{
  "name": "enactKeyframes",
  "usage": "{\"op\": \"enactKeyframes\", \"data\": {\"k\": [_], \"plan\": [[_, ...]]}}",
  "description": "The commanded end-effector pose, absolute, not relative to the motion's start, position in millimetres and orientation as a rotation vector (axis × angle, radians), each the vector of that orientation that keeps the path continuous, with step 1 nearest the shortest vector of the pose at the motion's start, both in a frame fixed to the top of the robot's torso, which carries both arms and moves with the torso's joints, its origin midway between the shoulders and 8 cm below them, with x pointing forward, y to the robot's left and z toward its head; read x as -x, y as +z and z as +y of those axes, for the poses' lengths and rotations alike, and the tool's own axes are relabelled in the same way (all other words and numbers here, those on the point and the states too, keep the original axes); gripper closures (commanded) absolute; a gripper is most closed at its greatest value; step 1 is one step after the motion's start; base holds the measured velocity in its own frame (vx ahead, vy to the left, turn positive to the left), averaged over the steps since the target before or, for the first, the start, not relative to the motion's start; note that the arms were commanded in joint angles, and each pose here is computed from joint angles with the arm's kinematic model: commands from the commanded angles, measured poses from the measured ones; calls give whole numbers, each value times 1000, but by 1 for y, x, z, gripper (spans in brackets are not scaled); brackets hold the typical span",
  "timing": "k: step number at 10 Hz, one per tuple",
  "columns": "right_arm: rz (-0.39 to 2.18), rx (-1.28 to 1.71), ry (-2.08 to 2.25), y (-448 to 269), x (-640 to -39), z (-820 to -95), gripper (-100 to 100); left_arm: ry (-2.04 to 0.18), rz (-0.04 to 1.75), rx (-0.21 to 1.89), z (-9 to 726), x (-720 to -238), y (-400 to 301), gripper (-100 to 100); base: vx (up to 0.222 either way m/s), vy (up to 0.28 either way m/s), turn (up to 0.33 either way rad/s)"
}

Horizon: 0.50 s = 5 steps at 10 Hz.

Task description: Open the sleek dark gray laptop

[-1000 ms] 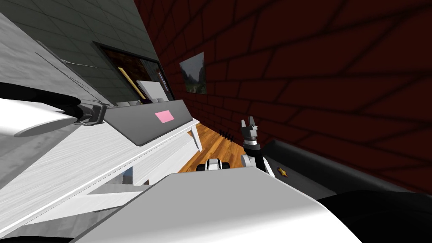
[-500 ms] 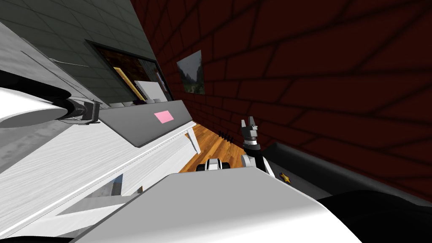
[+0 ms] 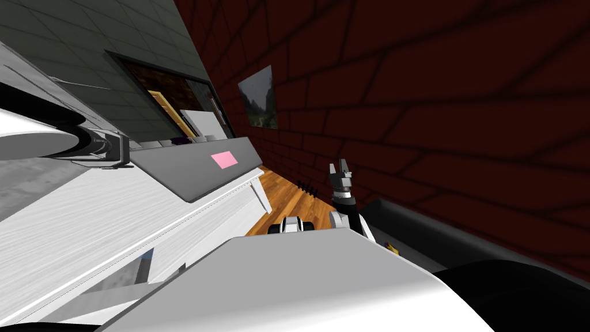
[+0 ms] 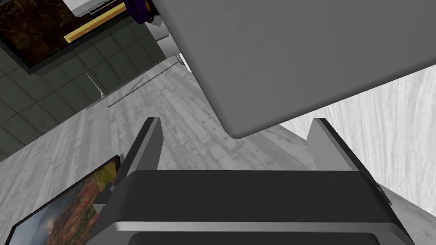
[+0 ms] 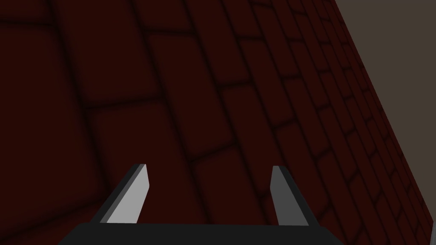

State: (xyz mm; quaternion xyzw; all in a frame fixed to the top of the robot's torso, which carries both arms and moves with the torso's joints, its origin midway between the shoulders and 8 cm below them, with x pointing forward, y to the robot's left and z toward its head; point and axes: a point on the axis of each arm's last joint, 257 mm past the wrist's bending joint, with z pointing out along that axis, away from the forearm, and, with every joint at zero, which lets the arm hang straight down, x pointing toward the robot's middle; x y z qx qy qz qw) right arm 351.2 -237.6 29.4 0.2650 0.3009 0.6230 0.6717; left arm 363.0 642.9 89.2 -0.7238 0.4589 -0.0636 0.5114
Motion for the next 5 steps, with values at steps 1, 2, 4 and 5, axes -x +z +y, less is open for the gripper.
{"op": "enactKeyframes", "data": {"k": [1, 2, 4, 5], "plan": [[678, -597, 1403, 29, -351, -238, 0, -162, 1081, 1791, 638, -359, 93, -100, 64, -48, -8], [678, -597, 1403, 29, -351, -238, 0, -165, 1072, 1812, 636, -357, 95, -100, 81, -48, -7], [678, -597, 1403, 29, -351, -238, 0, -172, 1052, 1856, 633, -354, 97, -100, 87, -44, -1], [678, -597, 1403, 29, -351, -238, 0, -175, 1042, 1878, 631, -352, 98, -100, 84, -44, -3]]}}
